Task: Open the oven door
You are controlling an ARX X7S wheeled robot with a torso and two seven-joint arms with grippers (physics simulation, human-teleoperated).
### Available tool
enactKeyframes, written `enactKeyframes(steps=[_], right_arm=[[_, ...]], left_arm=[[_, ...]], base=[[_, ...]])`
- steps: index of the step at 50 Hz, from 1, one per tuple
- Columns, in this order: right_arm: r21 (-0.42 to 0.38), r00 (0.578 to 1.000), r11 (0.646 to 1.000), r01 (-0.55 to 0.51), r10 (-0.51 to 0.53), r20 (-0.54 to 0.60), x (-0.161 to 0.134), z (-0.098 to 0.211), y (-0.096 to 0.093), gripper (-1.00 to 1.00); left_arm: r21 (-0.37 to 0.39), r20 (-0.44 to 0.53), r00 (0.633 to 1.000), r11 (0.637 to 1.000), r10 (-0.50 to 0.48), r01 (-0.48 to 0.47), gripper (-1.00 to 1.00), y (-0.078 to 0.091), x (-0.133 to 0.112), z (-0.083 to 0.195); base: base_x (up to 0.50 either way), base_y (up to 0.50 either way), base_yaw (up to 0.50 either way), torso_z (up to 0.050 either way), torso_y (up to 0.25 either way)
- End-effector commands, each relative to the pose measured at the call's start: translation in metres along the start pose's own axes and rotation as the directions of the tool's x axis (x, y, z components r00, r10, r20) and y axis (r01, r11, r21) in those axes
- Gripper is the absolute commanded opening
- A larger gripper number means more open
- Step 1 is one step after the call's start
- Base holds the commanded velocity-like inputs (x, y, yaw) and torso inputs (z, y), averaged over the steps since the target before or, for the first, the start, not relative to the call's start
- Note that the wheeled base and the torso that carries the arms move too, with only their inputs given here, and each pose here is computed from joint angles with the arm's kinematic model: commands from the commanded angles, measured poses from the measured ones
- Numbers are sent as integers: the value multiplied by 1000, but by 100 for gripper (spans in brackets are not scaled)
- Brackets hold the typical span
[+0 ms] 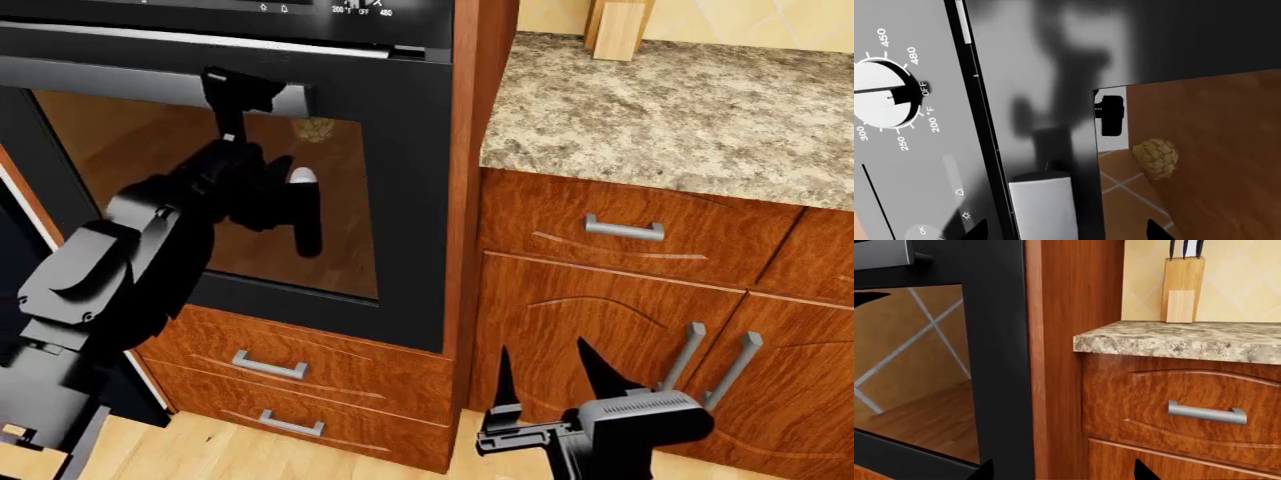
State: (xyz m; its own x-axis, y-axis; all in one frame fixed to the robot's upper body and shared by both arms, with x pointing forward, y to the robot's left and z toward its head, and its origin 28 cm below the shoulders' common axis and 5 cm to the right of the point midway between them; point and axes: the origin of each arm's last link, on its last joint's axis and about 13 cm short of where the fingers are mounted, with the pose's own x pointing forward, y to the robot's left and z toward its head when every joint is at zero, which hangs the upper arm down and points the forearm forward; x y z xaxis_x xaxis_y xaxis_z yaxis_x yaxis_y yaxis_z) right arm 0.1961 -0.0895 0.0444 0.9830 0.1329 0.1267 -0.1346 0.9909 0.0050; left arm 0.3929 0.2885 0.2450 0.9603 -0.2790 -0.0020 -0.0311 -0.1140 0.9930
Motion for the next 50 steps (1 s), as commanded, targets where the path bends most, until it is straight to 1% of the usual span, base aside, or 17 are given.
enactKeyframes(steps=[1, 13, 23, 30, 35, 43, 46, 47, 49, 50], right_arm=[[0, 1000, 1000, 5, -5, 1, -1, 0, -1, 100], [-1, 1000, 1000, 6, -6, 0, -1, 1, -1, 100], [1, 1000, 1000, 3, -3, -1, -1, 0, 0, 100], [3, 1000, 1000, 2, -2, 0, -2, 0, 0, 100], [3, 1000, 1000, 2, -2, 1, -3, 1, 0, 100], [3, 1000, 1000, 14, -14, 3, -2, 1, -1, 100], [5, 1000, 1000, 19, -19, 7, -2, 1, -1, 100], [5, 1000, 1000, 19, -19, 8, -2, 2, -1, 100], [6, 1000, 1000, 21, -21, 8, -3, 2, -1, 100], [6, 1000, 1000, 21, -21, 8, -3, 2, -1, 100]], left_arm=[[-30, -55, 998, 999, -20, 19, 100, 0, -3, -4], [-15, -81, 997, 1000, -11, 10, 100, 8, -4, -8], [43, -76, 997, 999, 6, -3, 100, 17, 4, -9], [76, -48, 999, 997, -1, 4, 100, 22, 14, -4], [81, -35, 999, 997, -17, 19, 100, 18, 23, -1], [47, -30, 999, 998, -34, 36, 100, 8, 30, 3], [24, -31, 999, 999, -26, 26, 100, 7, 32, 4], [2, -42, 999, 1000, -19, 19, -100, 7, 32, 4], [-46, -64, 998, 999, -13, 10, -100, 7, 31, 3], [-51, -70, 997, 999, -11, 7, -100, 7, 31, 3]], base=[[0, 0, 0, 0, 0], [0, 0, 0, 0, 0], [0, 0, 0, 0, 0], [0, 0, 0, 0, 0], [0, 0, 0, 0, 0], [0, 0, 0, 0, 0], [0, 0, 0, 0, 0], [0, 0, 0, 0, 0], [0, 0, 0, 0, 0], [0, 0, 0, 0, 0]])
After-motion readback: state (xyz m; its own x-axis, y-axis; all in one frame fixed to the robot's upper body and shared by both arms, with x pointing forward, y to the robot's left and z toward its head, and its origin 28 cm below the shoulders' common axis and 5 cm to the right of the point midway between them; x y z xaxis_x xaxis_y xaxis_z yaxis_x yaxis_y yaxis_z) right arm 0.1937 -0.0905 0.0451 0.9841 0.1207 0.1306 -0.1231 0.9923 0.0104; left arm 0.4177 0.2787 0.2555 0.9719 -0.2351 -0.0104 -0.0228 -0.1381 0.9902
